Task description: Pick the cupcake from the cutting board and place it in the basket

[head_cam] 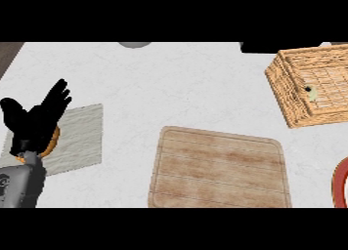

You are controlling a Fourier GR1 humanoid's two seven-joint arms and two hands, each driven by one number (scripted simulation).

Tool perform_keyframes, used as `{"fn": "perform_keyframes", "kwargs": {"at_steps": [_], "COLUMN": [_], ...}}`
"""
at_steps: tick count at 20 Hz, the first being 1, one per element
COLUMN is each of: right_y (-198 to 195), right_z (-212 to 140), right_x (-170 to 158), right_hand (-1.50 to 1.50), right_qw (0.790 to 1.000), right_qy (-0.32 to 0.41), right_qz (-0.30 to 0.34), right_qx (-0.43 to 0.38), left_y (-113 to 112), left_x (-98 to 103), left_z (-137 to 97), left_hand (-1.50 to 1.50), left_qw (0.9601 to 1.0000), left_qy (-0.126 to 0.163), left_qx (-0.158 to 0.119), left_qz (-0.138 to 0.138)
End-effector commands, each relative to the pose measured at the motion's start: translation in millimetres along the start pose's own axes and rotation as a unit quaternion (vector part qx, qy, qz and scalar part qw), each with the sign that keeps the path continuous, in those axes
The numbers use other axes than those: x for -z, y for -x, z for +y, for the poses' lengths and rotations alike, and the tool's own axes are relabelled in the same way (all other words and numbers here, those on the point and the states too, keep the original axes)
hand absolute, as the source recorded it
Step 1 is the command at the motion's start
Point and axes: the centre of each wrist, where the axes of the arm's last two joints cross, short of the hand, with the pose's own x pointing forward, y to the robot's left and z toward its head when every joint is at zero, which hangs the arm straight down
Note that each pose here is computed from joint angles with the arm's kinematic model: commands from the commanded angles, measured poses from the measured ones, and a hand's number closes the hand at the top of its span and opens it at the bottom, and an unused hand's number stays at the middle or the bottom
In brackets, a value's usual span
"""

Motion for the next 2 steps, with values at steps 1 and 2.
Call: {"fn": "perform_keyframes", "kwargs": {"at_steps": [1,2], "right_y": [-4.4,-0.7], "right_z": [-34.2,-39.5], "right_x": [-23.1,-30.0], "right_hand": [-1.50,-1.50], "right_qw": [1.000,0.999], "right_qy": [-0.023,-0.041], "right_qz": [0.000,0.002], "right_qx": [-0.006,-0.007], "left_y": [-4.3,-7.2], "left_x": [3.0,2.4], "left_z": [7.2,9.3], "left_hand": [0.00,0.00], "left_qw": [1.0000,1.0000], "left_qy": [-0.002,0.006], "left_qx": [0.004,-0.001], "left_qz": [-0.004,-0.006]}}
